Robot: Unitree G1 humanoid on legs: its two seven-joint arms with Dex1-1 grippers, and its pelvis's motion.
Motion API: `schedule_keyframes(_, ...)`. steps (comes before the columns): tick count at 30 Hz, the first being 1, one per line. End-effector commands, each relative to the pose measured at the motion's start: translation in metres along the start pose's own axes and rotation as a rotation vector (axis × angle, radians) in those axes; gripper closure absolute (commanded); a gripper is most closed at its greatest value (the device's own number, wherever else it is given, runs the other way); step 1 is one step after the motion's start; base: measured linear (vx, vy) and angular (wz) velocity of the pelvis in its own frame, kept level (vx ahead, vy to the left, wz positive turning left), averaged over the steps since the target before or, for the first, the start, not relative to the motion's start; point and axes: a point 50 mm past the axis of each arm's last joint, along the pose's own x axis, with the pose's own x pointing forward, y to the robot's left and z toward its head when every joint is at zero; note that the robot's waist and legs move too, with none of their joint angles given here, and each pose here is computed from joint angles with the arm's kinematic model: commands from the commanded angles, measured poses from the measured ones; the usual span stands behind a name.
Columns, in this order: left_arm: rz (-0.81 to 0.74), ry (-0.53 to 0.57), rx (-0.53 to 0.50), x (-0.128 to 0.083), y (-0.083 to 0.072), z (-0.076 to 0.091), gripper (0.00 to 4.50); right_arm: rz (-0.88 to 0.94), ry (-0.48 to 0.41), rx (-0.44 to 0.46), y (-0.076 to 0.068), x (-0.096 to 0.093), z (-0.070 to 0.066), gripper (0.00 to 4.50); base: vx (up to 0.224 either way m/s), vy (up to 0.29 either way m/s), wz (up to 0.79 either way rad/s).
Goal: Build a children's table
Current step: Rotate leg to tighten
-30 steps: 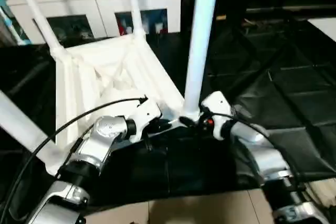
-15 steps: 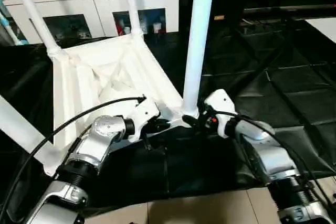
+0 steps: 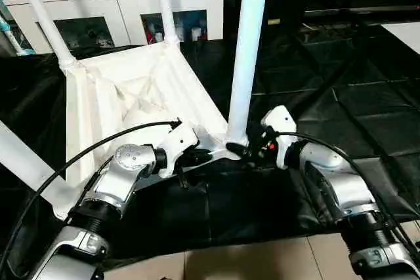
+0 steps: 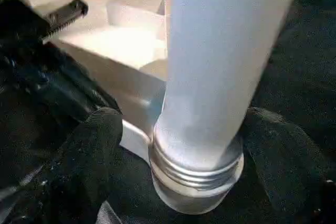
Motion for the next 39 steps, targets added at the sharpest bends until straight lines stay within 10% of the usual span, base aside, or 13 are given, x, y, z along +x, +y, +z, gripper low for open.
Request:
schedule_keyframes(1,0.023,0.009,0.038,-0.006,0.006,0.003,4.50,0.013,0.003,-0.047,0.000,0.007,0.002,0.64,0.000,0.000,0.00)
schedule_keyframes(39,-0.013,0.037,-0.048,0.000,0.001,-0.005,4.50,-0.039,0.000,0.028,-0.012,0.020,-0.013,1.85,0.000,0.000,0.00)
